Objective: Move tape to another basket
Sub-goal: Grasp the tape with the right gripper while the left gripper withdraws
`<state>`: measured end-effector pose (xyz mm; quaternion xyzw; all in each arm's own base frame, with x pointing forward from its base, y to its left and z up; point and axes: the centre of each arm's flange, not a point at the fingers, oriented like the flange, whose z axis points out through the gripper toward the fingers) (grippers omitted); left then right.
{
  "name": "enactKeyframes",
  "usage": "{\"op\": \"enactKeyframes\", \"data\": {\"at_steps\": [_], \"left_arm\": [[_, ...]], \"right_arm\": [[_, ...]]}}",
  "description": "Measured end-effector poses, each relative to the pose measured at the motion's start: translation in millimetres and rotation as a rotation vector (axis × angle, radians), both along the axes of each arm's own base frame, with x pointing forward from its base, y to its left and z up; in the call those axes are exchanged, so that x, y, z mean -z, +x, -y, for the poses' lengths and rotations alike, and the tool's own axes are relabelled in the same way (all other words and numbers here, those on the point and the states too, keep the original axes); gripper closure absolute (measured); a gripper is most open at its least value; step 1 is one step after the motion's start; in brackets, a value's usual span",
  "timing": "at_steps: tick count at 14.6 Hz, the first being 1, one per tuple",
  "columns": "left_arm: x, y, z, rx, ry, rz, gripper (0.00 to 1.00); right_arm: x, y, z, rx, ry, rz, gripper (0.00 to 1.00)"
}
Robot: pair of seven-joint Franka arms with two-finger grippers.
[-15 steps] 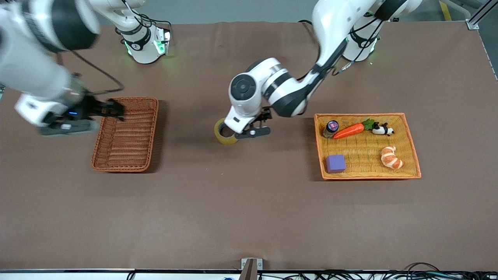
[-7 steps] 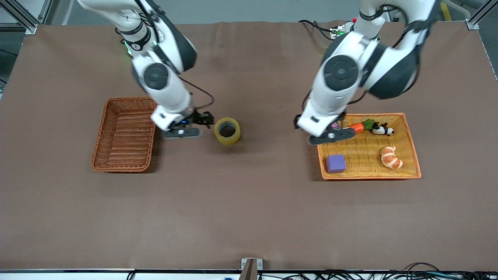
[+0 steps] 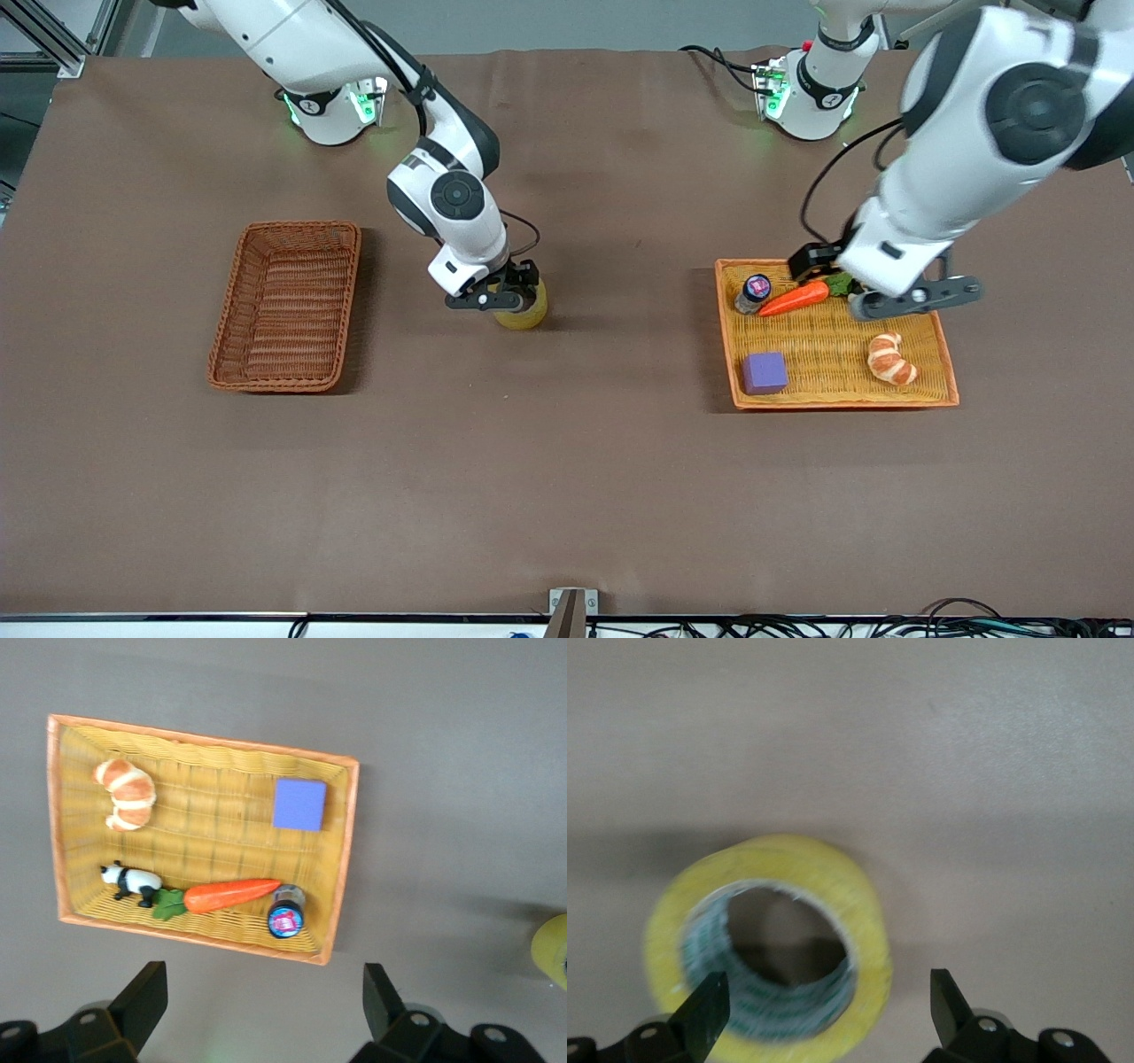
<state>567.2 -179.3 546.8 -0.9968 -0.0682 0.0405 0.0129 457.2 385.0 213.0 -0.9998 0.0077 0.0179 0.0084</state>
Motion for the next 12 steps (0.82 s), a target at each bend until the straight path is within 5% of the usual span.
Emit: {"op": "enactKeyframes", "data": {"at_steps": [5,12], "left_arm": [[-31.1,-1.8,-45.8,0.040,-0.015,0.048,0.02],[-46.6,4.6,-83.5,0.083,-0.025,0.077,0.00]], "right_arm": [[11.1,5.1,7.7,0.009,-0.009,-0.011,0.04],[29.8,8.3,6.1,0.109,-0.002,-0.030,0.75]]}}
